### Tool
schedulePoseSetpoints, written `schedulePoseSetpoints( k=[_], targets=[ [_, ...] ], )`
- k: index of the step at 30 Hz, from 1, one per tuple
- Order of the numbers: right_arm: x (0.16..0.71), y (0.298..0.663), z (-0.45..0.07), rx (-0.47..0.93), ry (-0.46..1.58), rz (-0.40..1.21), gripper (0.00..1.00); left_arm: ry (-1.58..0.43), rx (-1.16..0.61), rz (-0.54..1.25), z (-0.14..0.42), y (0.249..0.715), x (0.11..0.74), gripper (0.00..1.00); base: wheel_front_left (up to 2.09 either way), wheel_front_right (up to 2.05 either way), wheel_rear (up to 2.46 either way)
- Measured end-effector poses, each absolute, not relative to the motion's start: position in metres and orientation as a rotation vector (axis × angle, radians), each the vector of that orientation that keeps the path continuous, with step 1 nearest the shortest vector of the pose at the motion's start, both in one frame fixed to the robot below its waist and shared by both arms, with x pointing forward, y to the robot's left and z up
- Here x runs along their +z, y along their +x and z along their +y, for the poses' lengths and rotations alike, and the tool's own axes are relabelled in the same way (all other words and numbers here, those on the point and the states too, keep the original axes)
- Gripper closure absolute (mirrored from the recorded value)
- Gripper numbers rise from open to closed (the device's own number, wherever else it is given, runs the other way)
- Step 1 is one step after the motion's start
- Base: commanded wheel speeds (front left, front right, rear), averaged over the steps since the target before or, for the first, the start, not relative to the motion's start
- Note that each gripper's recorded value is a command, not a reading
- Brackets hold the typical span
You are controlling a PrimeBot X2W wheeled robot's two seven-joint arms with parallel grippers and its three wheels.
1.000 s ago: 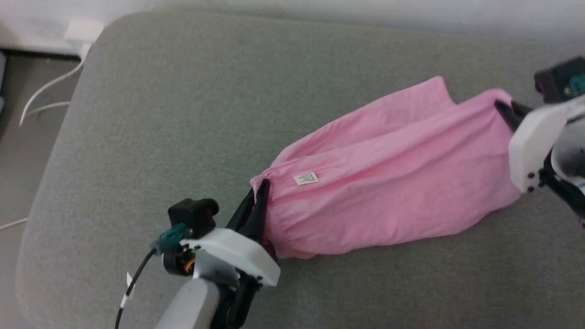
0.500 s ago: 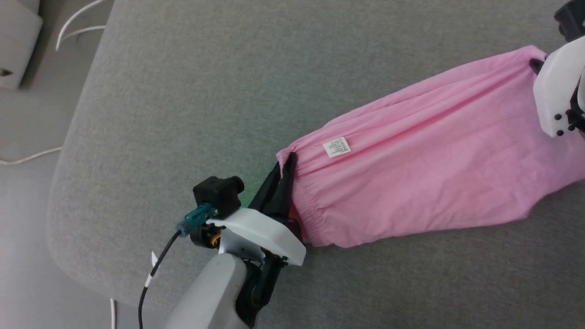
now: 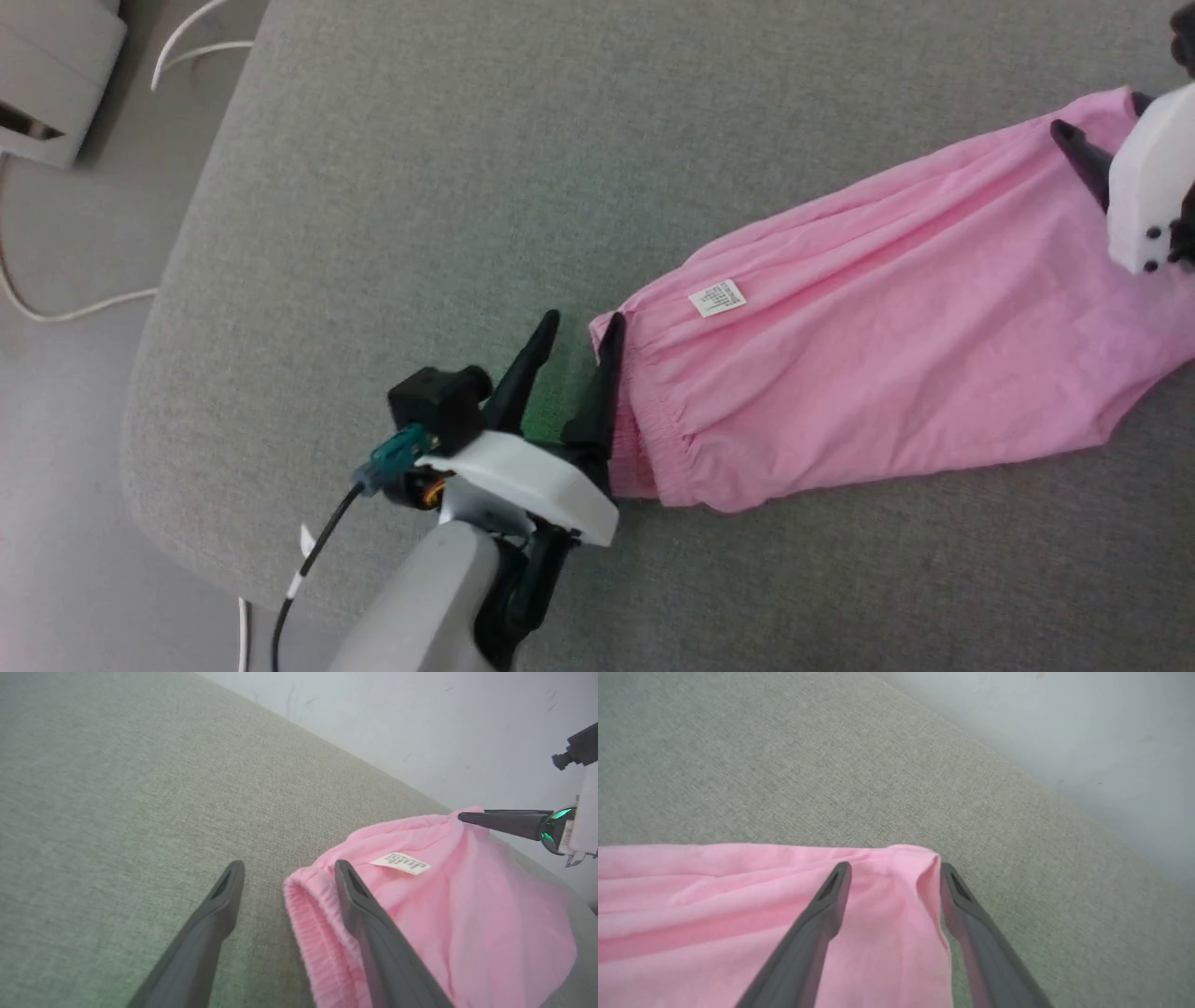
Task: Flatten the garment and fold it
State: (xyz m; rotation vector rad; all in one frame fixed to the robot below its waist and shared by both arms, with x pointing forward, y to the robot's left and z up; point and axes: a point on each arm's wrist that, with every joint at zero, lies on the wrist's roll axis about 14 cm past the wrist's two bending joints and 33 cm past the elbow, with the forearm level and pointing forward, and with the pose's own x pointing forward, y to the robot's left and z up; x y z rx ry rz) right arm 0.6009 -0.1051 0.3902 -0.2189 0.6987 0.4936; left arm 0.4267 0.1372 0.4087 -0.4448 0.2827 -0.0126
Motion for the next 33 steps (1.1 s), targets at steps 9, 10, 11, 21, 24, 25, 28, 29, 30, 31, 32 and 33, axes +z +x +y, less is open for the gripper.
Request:
schedulePoseSetpoints(
  k=[9, 10, 11, 21, 24, 25, 28, 29, 30, 31, 32, 33],
  targets=[
    [0.457, 0.557, -0.131, 0.411, -0.043, 0.362, 0.00, -0.375, -0.094, 0.262, 0.128, 0.379, 0.439, 0.00, 0.00, 0.00, 0.00],
    [0.462, 0.550, -0.136, 0.392, -0.026, 0.334, 0.00, -0.376, -0.114, 0.269, 0.123, 0.374, 0.441, 0.00, 0.00, 0.00, 0.00],
    [0.467, 0.542, -0.140, 0.376, -0.015, 0.309, 0.00, -0.376, -0.133, 0.275, 0.118, 0.369, 0.443, 0.00, 0.00, 0.00, 0.00],
    [0.492, 0.471, -0.151, 0.252, 0.092, 0.194, 0.00, -0.313, -0.229, 0.354, 0.092, 0.350, 0.439, 0.00, 0.00, 0.00, 0.00],
    [0.491, 0.458, -0.152, 0.228, 0.119, 0.198, 0.00, -0.266, -0.215, 0.421, 0.091, 0.347, 0.423, 0.00, 0.00, 0.00, 0.00],
    [0.491, 0.455, -0.151, 0.225, 0.129, 0.199, 0.00, -0.254, -0.207, 0.444, 0.091, 0.346, 0.417, 0.00, 0.00, 0.00, 0.00],
    [0.493, 0.449, -0.151, 0.215, 0.139, 0.199, 0.00, -0.230, -0.178, 0.508, 0.092, 0.344, 0.403, 0.00, 0.00, 0.00, 0.00],
    [0.493, 0.448, -0.152, 0.211, 0.142, 0.199, 0.00, -0.222, -0.175, 0.527, 0.091, 0.343, 0.400, 0.00, 0.00, 0.00, 0.00],
    [0.493, 0.447, -0.153, 0.207, 0.143, 0.200, 0.00, -0.217, -0.169, 0.544, 0.092, 0.343, 0.396, 0.00, 0.00, 0.00, 0.00],
    [0.491, 0.447, -0.154, 0.203, 0.143, 0.207, 0.00, -0.213, -0.164, 0.561, 0.092, 0.343, 0.393, 0.00, 0.00, 0.00, 0.00],
    [0.490, 0.446, -0.155, 0.199, 0.143, 0.211, 0.00, -0.210, -0.166, 0.572, 0.091, 0.343, 0.391, 0.00, 0.00, 0.00, 0.00],
    [0.489, 0.446, -0.156, 0.195, 0.141, 0.214, 0.00, -0.213, -0.167, 0.579, 0.090, 0.344, 0.391, 0.00, 0.00, 0.00, 0.00]
  ],
)
